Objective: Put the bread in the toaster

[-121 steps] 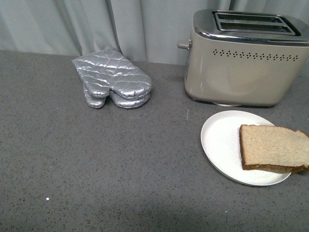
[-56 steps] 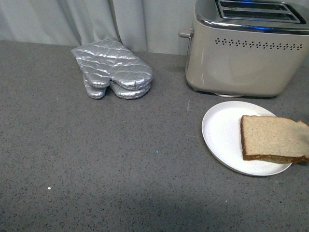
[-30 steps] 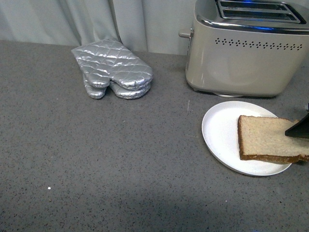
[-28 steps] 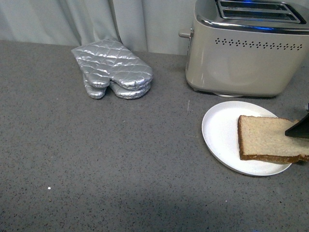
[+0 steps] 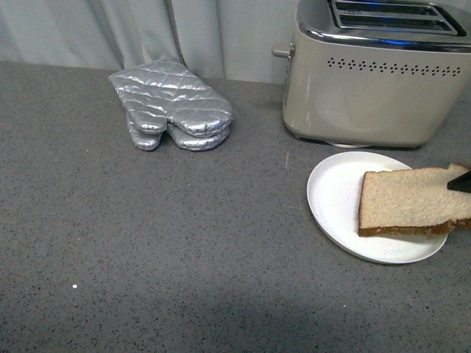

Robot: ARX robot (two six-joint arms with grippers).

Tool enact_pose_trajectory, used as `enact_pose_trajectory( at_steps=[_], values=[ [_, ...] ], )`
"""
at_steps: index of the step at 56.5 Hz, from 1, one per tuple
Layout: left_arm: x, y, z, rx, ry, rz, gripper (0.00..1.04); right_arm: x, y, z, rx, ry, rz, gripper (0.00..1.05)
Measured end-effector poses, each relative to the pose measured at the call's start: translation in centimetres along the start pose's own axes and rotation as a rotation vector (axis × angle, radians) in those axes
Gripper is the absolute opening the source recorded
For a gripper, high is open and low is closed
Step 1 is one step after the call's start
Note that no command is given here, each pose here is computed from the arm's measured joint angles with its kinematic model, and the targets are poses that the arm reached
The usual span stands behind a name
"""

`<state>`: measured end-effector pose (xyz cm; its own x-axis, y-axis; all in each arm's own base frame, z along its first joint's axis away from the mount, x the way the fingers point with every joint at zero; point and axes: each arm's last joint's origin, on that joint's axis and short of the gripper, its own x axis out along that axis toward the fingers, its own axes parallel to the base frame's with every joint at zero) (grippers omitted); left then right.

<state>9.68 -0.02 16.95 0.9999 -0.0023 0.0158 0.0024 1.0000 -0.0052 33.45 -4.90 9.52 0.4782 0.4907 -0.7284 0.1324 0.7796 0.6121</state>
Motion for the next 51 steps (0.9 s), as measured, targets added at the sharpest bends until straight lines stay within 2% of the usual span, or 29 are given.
enact_pose_trajectory(
  at_steps=[4,9,13,21,29,41,51],
  values=[
    [0.0,0.0,0.0,0.000,0.000,0.000,0.98,-0.9,1.5,-0.1,0.028,-0.031,0.040,0.01],
    [0.0,0.0,0.0,0.000,0.000,0.000,0.98,-3.2,5.0,-0.2,0.109,-0.114,0.088,0.01],
    [0.0,0.0,0.0,0.000,0.000,0.000,0.98,-5.6,8.2,0.0,0.198,-0.249,0.126,0.01],
    [0.0,0.0,0.0,0.000,0.000,0.000,0.98,-8.8,12.2,0.2,0.356,-0.450,0.154,0.01],
    [0.0,0.0,0.0,0.000,0.000,0.000,0.98,-9.9,16.1,1.1,0.498,-0.639,0.159,0.01],
    [0.0,0.0,0.0,0.000,0.000,0.000,0.98,-8.7,18.6,2.3,0.679,-0.831,0.111,0.01],
    [0.0,0.0,0.0,0.000,0.000,0.000,0.98,-6.5,19.3,3.3,0.788,-0.837,0.030,0.01]
  ],
)
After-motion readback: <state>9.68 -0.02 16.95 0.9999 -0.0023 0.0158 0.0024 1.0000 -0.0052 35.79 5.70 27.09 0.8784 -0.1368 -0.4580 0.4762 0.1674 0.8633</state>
